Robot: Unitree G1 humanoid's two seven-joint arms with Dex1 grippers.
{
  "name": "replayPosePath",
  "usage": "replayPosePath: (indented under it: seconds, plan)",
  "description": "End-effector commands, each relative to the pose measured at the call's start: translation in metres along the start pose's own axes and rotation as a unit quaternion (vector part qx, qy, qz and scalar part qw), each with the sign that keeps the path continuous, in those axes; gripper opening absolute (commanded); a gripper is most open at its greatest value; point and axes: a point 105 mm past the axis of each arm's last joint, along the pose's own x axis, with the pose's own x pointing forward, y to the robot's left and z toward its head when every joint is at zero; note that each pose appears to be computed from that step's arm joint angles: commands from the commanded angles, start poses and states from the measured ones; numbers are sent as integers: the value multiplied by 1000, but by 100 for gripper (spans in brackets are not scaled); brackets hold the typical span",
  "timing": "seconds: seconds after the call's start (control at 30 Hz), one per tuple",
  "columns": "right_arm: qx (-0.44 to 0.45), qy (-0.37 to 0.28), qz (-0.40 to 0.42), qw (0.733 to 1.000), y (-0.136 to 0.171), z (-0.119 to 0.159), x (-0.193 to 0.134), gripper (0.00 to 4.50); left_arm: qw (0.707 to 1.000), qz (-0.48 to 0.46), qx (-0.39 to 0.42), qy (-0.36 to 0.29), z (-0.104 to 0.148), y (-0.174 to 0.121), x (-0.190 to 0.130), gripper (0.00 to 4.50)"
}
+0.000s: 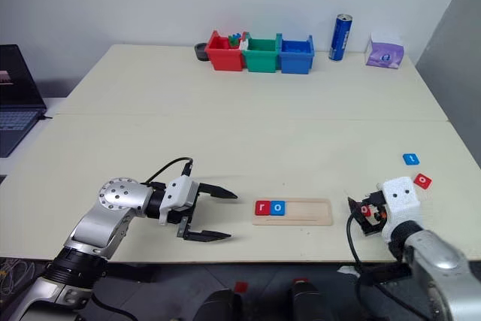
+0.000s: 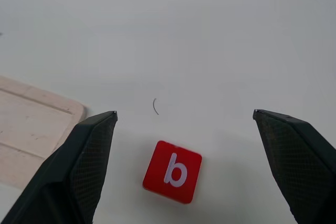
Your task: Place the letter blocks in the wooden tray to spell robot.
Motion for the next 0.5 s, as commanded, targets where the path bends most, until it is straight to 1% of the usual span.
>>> replayPosePath:
  seconds: [0.03,0.1,0.17,0.3,0.5]
  plan:
    - [-72,-3,99,992,0,11,-4,446,1000,-1,17,-4,4,-1,1,450]
    - [-114,24,153,981,-4,4,-3,446,1000,-2,18,-3,4,0,2,450]
    - [-142,47,184,972,-9,-4,-2,446,1000,-2,19,-2,3,0,2,450]
    - [-163,69,214,961,-23,-13,6,446,1000,1,23,2,2,1,3,450]
    - [-172,90,258,946,-27,-21,17,446,1000,-1,25,3,4,0,6,450]
